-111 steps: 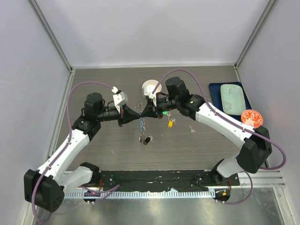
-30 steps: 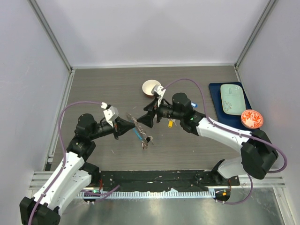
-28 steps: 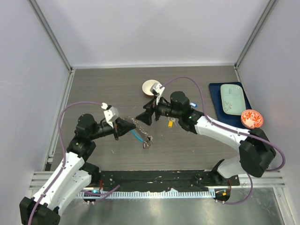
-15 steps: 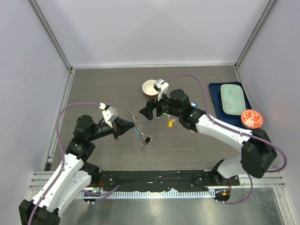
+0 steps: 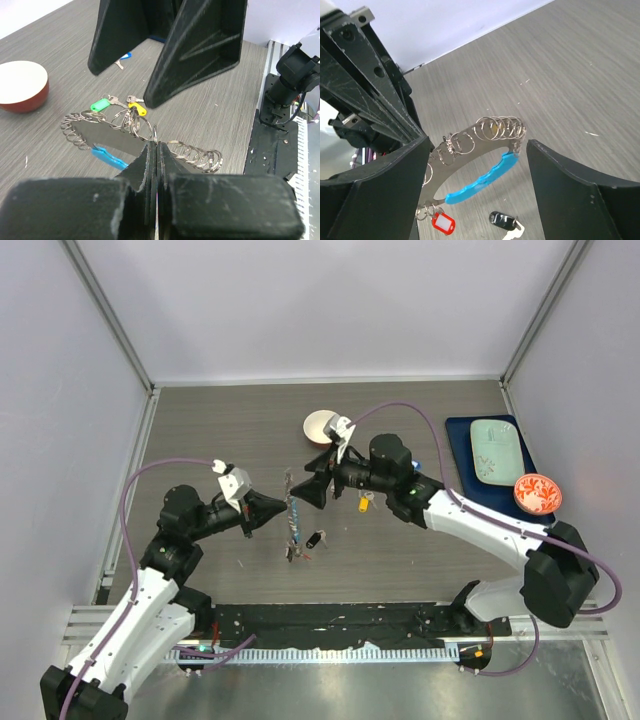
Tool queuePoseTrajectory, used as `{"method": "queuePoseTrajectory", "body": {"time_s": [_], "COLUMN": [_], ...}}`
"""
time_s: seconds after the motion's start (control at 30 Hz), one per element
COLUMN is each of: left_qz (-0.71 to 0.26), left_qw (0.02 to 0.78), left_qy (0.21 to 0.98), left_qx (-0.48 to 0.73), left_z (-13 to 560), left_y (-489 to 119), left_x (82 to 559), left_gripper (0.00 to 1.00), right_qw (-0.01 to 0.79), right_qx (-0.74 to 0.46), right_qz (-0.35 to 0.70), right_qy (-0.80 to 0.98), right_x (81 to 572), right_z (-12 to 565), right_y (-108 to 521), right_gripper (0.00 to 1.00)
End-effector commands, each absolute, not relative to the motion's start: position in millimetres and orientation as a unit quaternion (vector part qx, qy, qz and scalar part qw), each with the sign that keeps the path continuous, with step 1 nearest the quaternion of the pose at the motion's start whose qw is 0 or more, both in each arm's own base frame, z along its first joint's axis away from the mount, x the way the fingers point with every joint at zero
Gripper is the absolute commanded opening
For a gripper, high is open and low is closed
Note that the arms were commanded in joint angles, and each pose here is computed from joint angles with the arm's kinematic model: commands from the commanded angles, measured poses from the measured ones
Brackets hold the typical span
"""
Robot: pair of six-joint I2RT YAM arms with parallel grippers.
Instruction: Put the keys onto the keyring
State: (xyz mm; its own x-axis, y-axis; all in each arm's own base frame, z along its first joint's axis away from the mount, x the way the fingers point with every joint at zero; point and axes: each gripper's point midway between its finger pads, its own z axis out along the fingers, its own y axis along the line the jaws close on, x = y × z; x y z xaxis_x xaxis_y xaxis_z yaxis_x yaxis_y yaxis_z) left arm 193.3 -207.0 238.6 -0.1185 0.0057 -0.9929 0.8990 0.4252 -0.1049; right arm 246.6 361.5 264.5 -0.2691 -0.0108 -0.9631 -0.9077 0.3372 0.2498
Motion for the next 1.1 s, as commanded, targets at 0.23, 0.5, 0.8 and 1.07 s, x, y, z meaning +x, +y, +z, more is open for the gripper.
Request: {"method": "queuePoseTrajectory", "body": {"time_s": [0.23, 0.5, 0.8, 1.07], "left_qz": [-0.41, -0.399, -0.383, -0.321], "left_qw": [0.601, 0.608, 0.607, 0.635], "left_qy": [0.566, 0.574, 0.597, 0.642], "left_qx": [0.388, 0.377, 0.359, 0.284], "left_z": [275, 274, 269, 266], "left_y": [-211, -207, -203, -179], "left_x": [181, 185, 195, 218], "left_gripper": [0.0, 0.0, 0.0, 0.12], "right_qw": [0.479, 0.492, 0.499, 0.453], "right_qx": [-0.279, -0.195, -0.247, -0.262], "right_qz": [0.395, 0.373, 0.421, 0.393], "right_qy": [0.733, 0.762, 0.716, 0.756], "right_x": [289, 313, 292, 282], "right_z": [221, 222, 242, 207], "right_y": [361, 333, 342, 334], "right_gripper": [0.84, 0.83, 0.81, 0.78]}}
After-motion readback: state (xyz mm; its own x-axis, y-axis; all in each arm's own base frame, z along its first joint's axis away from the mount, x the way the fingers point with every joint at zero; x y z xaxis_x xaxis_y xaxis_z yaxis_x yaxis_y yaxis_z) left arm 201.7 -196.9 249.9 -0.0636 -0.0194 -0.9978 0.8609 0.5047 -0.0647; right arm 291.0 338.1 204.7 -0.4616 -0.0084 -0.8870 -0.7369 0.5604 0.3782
